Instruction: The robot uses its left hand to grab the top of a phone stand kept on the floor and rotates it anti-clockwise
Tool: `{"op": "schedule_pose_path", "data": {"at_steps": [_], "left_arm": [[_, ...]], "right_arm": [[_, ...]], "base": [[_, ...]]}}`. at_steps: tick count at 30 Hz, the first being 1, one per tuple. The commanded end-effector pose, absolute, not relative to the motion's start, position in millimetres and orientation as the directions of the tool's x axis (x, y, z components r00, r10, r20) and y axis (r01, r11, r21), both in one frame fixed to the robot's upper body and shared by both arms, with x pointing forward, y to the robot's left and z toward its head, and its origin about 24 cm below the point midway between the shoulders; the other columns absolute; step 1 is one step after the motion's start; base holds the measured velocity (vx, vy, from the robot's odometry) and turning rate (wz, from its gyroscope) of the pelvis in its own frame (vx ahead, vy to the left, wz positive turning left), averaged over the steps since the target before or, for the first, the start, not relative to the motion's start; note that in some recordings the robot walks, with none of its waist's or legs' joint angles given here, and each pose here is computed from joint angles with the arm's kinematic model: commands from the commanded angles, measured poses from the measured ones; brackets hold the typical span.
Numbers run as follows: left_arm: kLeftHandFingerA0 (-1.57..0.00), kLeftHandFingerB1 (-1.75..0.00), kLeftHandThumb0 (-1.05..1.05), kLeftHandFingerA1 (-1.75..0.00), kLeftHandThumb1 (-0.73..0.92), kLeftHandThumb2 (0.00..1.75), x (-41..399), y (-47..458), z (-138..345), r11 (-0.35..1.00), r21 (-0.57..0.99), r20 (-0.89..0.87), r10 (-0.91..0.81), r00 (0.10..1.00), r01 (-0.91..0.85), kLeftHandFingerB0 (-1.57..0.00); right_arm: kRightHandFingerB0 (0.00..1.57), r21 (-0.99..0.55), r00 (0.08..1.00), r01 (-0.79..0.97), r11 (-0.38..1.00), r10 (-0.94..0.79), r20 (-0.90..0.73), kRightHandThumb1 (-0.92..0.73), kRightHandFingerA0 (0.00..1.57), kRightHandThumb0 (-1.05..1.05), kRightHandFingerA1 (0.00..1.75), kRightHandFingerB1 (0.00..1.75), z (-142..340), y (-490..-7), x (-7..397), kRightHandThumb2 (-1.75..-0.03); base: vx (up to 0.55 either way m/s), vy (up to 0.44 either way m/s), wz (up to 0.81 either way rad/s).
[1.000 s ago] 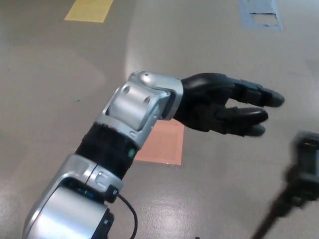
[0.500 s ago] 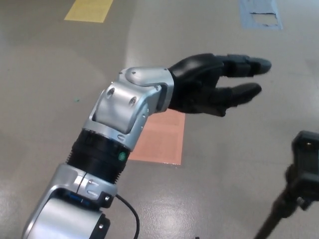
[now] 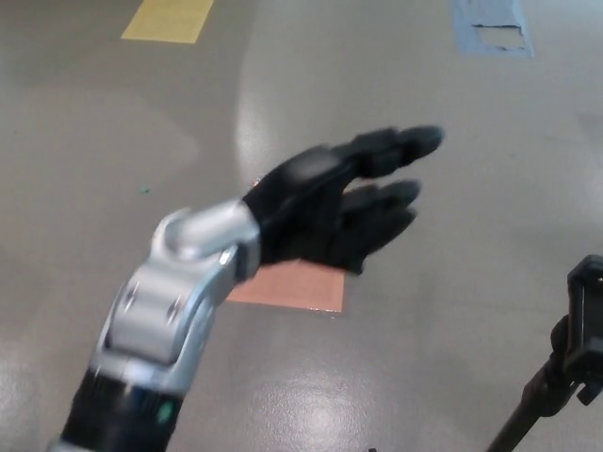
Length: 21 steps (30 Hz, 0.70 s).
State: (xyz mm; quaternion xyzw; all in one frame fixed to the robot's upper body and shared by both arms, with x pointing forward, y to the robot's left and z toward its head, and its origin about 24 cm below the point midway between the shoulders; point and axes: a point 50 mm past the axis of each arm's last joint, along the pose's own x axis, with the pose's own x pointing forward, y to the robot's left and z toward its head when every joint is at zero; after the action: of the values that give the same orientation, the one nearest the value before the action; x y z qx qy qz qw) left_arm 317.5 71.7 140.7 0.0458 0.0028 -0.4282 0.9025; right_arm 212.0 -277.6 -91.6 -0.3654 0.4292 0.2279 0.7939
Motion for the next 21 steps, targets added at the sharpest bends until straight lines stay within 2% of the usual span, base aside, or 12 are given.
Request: {"op": "schedule_pose_path", "data": {"at_steps": [1, 4, 5, 8, 9, 10, 13, 14, 15, 17, 18, 21], "left_arm": [[0.0, -0.06, -0.78, -0.21, 0.69, 0.6, 274, 141, 113, 0.804, 0.16, 0.09, -0.59, 0.802, 0.573, 0.0], [0.0, -0.1, -0.81, -0.26, 0.67, 0.64, 250, 161, 87, 0.838, 0.144, 0.048, -0.537, 0.842, 0.526, 0.0], [0.0, -0.09, -0.84, -0.24, 0.57, 0.96, 232, 174, 68, 0.85, 0.15, -0.005, -0.51, 0.86, 0.505, 0.0], [-0.01, -0.11, -0.8, -0.25, 0.54, 0.93, 192, 199, 31, 0.866, 0.138, -0.136, -0.464, 0.875, 0.481, 0.0], [0.0, -0.09, -0.82, -0.23, 0.54, 0.93, 175, 211, 13, 0.872, 0.142, -0.217, -0.434, 0.875, 0.468, 0.0], [0.0, -0.05, -0.85, -0.19, 0.56, 0.92, 166, 216, 5, 0.874, 0.139, -0.252, -0.423, 0.87, 0.465, 0.0], [0.0, -0.06, -0.83, -0.19, 0.55, 0.91, 139, 226, -15, 0.88, 0.129, -0.339, -0.395, 0.854, 0.458, 0.0], [0.0, -0.1, -0.79, -0.21, 0.51, 0.9, 121, 233, -29, 0.885, 0.124, -0.414, -0.365, 0.834, 0.449, 0.0], [0.0, -0.1, -0.78, -0.19, 0.5, 0.88, 112, 237, -36, 0.887, 0.122, -0.451, -0.35, 0.821, 0.445, 0.0], [0.0, -0.1, -0.78, -0.19, 0.5, 0.88, 104, 240, -42, 0.889, 0.122, -0.482, -0.336, 0.809, 0.442, 0.0], [0.0, -0.12, -0.74, -0.22, 0.48, 0.86, 94, 246, -53, 0.883, 0.158, -0.531, -0.302, 0.792, 0.442, 0.0], [0.0, -0.14, -0.72, -0.22, 0.47, 0.85, 80, 257, -70, 0.876, 0.205, -0.607, -0.236, 0.759, 0.437, 0.0]], "right_arm": [[0.35, -0.364, 0.48, -0.684, 0.632, 0.014, -0.877, -0.84, 0.65, -0.55, 0.43, 0.32, -98, -289, 193, -0.66], [0.34, -0.347, 0.456, -0.689, 0.637, 0.008, -0.89, -0.85, 0.64, -0.52, 0.44, 0.32, -106, -290, 178, -0.66], [0.34, -0.322, 0.43, -0.697, 0.641, 0.015, -0.902, -0.85, 0.65, -0.52, 0.45, 0.32, -112, -290, 162, -0.66], [0.34, -0.268, 0.374, -0.704, 0.658, 0.023, -0.927, -0.84, 0.62, -0.52, 0.45, 0.32, -124, -289, 131, -0.66], [0.26, -0.249, 0.35, -0.709, 0.66, 0.023, -0.936, -0.71, 0.53, -0.56, 0.58, 0.45, -128, -289, 119, -0.97], [0.28, -0.238, 0.339, -0.713, 0.659, 0.026, -0.941, -0.71, 0.55, -0.57, 0.59, 0.46, -130, -289, 112, -0.97], [0.26, -0.209, 0.305, -0.722, 0.66, 0.032, -0.952, -0.71, 0.55, -0.56, 0.6, 0.46, -136, -287, 90, -0.98], [0.34, -0.195, 0.286, -0.72, 0.666, 0.029, -0.958, -0.85, 0.64, -0.53, 0.47, 0.32, -138, -287, 78, -0.66], [0.28, -0.187, 0.276, -0.72, 0.669, 0.028, -0.961, -0.71, 0.57, -0.56, 0.6, 0.46, -140, -287, 72, -0.96], [0.28, -0.18, 0.266, -0.72, 0.67, 0.027, -0.963, -0.71, 0.57, -0.56, 0.6, 0.46, -141, -286, 66, -0.96], [0.36, -0.17, 0.263, -0.699, 0.694, 0.029, -0.964, -0.84, 0.64, -0.53, 0.54, 0.33, -141, -286, 64, -0.65], [0.39, -0.162, 0.267, -0.686, 0.709, 0.038, -0.963, -0.84, 0.62, -0.54, 0.49, 0.34, -141, -286, 64, -0.65]], "base": [[0.0, 0.0, 0.0], [0.0, 0.0, 0.0], [0.0, 0.0, 0.0], [0.0, 0.0, 0.0], [0.0, 0.0, 0.0], [0.0, 0.0, 0.0], [0.0, 0.0, 0.0], [0.0, 0.0, 0.0], [0.0, 0.0, 0.0], [0.0, 0.0, 0.0], [0.0, 0.0, 0.0], [0.0, 0.0, 0.0]]}}
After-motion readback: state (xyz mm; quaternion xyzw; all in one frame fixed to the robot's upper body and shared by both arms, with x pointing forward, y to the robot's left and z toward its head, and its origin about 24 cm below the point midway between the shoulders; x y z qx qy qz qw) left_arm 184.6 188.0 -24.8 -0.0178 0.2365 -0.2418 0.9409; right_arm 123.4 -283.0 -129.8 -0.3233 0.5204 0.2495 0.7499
